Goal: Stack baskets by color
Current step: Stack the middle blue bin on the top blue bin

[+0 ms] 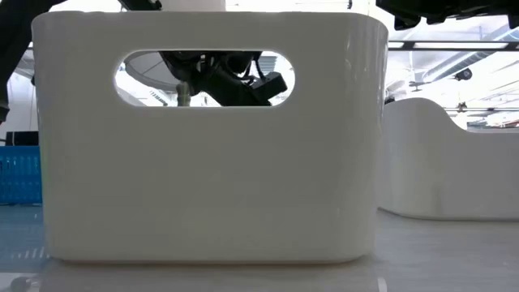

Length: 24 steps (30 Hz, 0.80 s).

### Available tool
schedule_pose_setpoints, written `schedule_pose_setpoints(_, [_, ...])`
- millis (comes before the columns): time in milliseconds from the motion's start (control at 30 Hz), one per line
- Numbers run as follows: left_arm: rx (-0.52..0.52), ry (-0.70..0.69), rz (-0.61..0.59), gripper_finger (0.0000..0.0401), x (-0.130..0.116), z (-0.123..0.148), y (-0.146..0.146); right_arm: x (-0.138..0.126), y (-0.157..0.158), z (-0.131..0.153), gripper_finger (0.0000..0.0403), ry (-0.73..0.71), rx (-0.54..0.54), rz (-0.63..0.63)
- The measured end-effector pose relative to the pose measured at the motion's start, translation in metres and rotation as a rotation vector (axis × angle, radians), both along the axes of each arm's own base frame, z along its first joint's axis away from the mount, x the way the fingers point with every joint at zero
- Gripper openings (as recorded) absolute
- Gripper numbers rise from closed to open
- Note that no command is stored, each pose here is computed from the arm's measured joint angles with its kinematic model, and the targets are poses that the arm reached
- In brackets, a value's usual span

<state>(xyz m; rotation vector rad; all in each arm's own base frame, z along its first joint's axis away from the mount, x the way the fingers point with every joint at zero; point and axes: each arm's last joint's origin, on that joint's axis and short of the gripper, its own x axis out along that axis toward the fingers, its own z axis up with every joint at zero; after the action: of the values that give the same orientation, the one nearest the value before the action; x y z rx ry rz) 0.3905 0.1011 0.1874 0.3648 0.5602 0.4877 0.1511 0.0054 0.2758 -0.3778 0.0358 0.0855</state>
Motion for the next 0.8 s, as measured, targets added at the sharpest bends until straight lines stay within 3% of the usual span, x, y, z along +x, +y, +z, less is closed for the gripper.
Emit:
schedule_pose_setpoints(200, [0.008,-0.020,-0.017,0.0005,-0.002,0.016,-0.006,0.000,0.000,0.000,0.0056,0.003,0.000,0.000])
schedule_pose_setpoints(467, [0.016,0.107,-0.054,0.0002,-0.010,0.035,-0.008,0.000,0.000,0.000,0.0056,0.000,-0.007,-0.011])
schedule_pose_setpoints(600, [-0.012,0.077,-0.118,0.0001,-0.004,0.044,-0.009,0.000,-0.002,0.000,0.0056,0.000,-0.014,-0.055])
schedule_pose_setpoints(800, [-0.013,0.081,-0.107,0.0001,-0.001,0.043,-0.005,0.000,-0.002,-0.001,0.0056,0.005,-0.015,-0.053])
